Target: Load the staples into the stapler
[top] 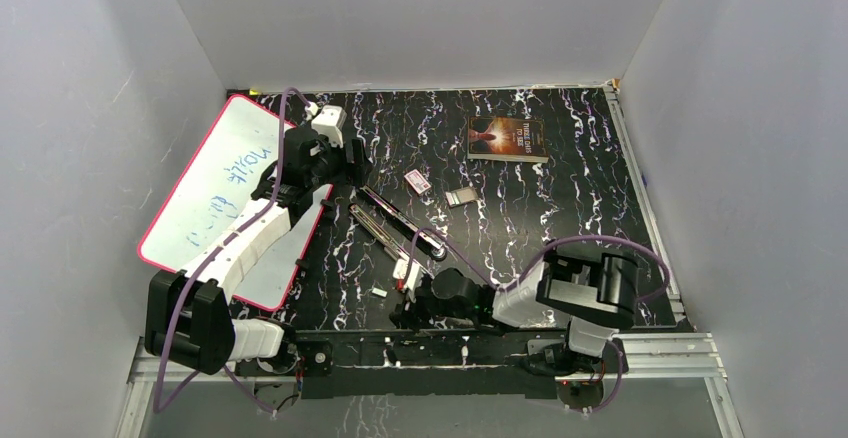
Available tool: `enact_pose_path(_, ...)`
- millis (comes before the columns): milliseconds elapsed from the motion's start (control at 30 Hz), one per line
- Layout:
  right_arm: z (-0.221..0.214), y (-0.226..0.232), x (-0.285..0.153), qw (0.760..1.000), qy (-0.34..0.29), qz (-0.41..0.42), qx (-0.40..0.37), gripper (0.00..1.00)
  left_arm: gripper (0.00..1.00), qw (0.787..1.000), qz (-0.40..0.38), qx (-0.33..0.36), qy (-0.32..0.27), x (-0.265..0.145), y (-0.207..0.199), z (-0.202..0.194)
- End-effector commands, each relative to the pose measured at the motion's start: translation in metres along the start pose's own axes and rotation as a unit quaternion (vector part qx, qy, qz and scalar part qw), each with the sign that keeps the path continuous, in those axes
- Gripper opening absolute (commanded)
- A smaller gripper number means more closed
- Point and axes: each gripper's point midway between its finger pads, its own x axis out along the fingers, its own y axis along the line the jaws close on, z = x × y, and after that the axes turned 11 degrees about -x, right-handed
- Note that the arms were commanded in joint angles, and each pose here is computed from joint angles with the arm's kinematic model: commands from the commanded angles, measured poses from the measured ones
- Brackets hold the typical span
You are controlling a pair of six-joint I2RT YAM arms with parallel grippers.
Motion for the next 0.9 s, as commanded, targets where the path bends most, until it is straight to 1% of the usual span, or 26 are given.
enact_pose_path(0,-0.016,-0.003,0.006,1.0,-0.008,-0.02,-0.001,0.71,0.78,1.0,-0.009,0.007,-0.009,-0.001,-0.002,0.005)
enact_pose_path(167,-0.025,0.004,0.016,1.0,0.018,0.002,-0.007,0.7,0.79,1.0,-0.007,0.01,-0.007,-0.001,-0.001,0.004)
enact_pose_path(300,-0.026,0.002,0.016,1.0,0.016,-0.002,-0.001,0.67,0.79,1.0,-0.005,0.011,-0.007,-0.001,0.0,0.004)
enact_pose_path(467,-0.03,0.0,0.02,1.0,0.024,-0.002,0.002,0.58,0.79,1.0,-0.004,0.011,-0.009,-0.001,0.0,0.005)
enact_pose_path(767,-0.035,-0.002,0.025,0.999,0.035,-0.005,0.005,0.5,0.79,1.0,-0.014,0.014,-0.005,0.0,-0.003,0.003)
enact_pose_path(867,-0.037,-0.004,0.026,0.999,0.04,-0.009,0.006,0.49,0.79,1.0,-0.017,0.016,-0.004,0.0,-0.003,0.002)
